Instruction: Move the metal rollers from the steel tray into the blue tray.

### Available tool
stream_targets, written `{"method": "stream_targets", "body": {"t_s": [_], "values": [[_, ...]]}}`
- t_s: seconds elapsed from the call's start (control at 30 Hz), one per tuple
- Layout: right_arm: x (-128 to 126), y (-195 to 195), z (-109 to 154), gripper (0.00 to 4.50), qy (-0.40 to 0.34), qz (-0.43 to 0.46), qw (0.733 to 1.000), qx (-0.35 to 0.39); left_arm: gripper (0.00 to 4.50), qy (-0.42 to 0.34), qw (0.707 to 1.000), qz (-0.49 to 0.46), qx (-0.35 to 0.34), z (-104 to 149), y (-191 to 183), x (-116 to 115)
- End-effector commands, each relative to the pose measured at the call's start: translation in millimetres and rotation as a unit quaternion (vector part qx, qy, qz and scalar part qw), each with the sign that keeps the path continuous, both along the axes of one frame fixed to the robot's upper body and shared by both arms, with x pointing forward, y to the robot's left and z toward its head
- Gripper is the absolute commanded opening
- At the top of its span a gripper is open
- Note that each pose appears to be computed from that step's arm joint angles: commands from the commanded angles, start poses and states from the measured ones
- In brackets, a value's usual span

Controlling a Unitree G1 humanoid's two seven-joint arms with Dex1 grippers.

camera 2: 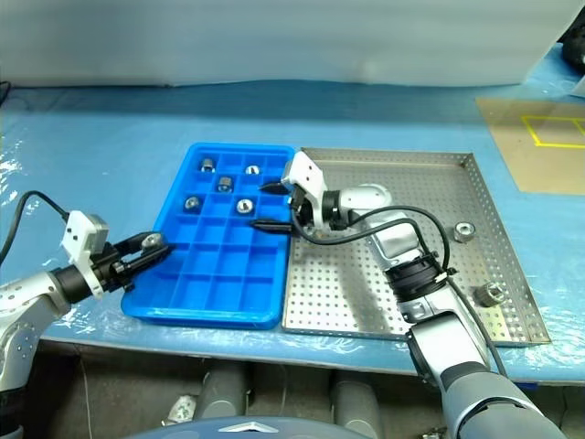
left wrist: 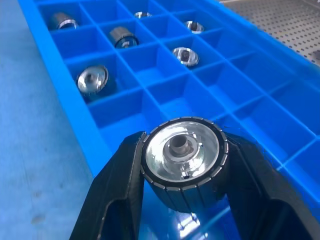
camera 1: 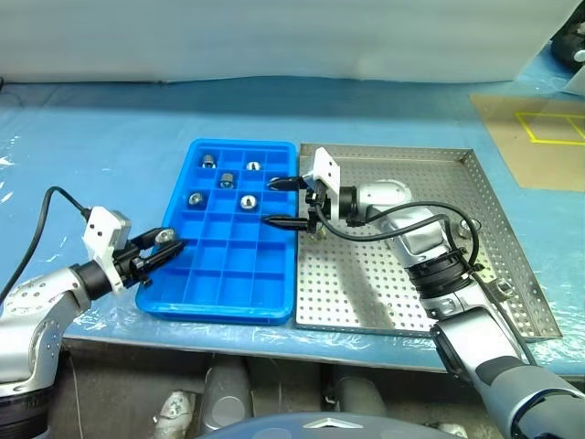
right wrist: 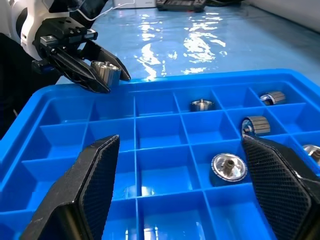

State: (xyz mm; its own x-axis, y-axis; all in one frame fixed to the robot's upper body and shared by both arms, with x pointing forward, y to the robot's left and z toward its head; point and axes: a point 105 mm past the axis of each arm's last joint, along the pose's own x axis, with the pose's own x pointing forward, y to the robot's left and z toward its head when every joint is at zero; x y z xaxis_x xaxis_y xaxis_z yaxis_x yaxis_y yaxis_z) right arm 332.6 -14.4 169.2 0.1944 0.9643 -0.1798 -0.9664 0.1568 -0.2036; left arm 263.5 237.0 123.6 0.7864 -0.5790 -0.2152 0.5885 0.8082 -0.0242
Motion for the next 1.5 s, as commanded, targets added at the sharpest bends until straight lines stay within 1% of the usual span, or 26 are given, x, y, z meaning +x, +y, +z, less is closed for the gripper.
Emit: {"method": "stream_targets", "body": {"t_s": [0.03,0.3,0.33,0.4,0.5,0.57,0.63,0.77,0.87,0.9,0.97,1.07,1.17,1.23,1.3,1.43,1.5], "values": [[-3,5,11,4.02,-0.023,0.016,1.000,0.010,1.89,-0.006,1.000,0.005,-0.001,6,4,0],[1,-1,12,4.02,-0.033,-0.004,0.999,0.009,1.89,0.041,0.999,-0.023,-0.002,-19,-9,0],[1,-2,11,4.02,-0.033,-0.006,0.999,0.009,2.61,0.044,0.999,-0.025,0.001,-22,-9,-1],[1,-3,11,4.02,-0.034,-0.011,0.999,0.009,3.09,0.046,0.999,-0.016,0.012,-27,-5,2],[3,-6,11,4.02,-0.036,-0.019,0.999,0.009,4.10,0.041,0.998,0.006,0.046,-31,2,13],[3,-7,11,4.02,-0.036,-0.022,0.999,0.009,4.10,0.035,0.998,0.008,0.046,-29,3,17],[4,-9,11,4.02,-0.038,-0.029,0.999,0.010,4.10,0.019,0.999,0.013,0.042,-20,4,25],[5,-14,11,4.02,-0.039,-0.039,0.998,0.010,4.10,-0.006,0.998,0.012,0.055,-12,3,36],[5,-18,11,4.02,-0.041,-0.050,0.998,0.009,4.10,-0.046,0.998,-0.018,0.032,15,-14,46],[5,-20,11,4.02,-0.043,-0.055,0.998,0.009,4.10,-0.064,0.997,-0.041,0.018,29,-26,50],[6,-23,12,4.02,-0.045,-0.066,0.997,0.010,4.10,-0.092,0.992,-0.089,-0.001,50,-49,55],[5,-29,15,4.02,-0.049,-0.082,0.995,0.013,4.10,-0.113,0.984,-0.136,-0.019,64,-72,64],[5,-38,17,4.02,-0.053,-0.105,0.993,0.015,4.10,-0.130,0.978,-0.159,-0.023,73,-89,83],[6,-46,20,4.02,-0.057,-0.127,0.990,0.019,4.10,-0.133,0.973,-0.189,-0.025,76,-106,93],[8,-58,26,4.02,-0.066,-0.158,0.985,0.024,4.10,-0.125,0.965,-0.228,-0.028,74,-123,97],[13,-89,39,4.02,-0.086,-0.225,0.970,0.028,4.10,-0.102,0.954,-0.282,-0.001,52,-149,106],[8,-110,43,4.02,-0.093,-0.262,0.960,0.023,4.10,-0.089,0.944,-0.318,-0.004,42,-170,109]]}}
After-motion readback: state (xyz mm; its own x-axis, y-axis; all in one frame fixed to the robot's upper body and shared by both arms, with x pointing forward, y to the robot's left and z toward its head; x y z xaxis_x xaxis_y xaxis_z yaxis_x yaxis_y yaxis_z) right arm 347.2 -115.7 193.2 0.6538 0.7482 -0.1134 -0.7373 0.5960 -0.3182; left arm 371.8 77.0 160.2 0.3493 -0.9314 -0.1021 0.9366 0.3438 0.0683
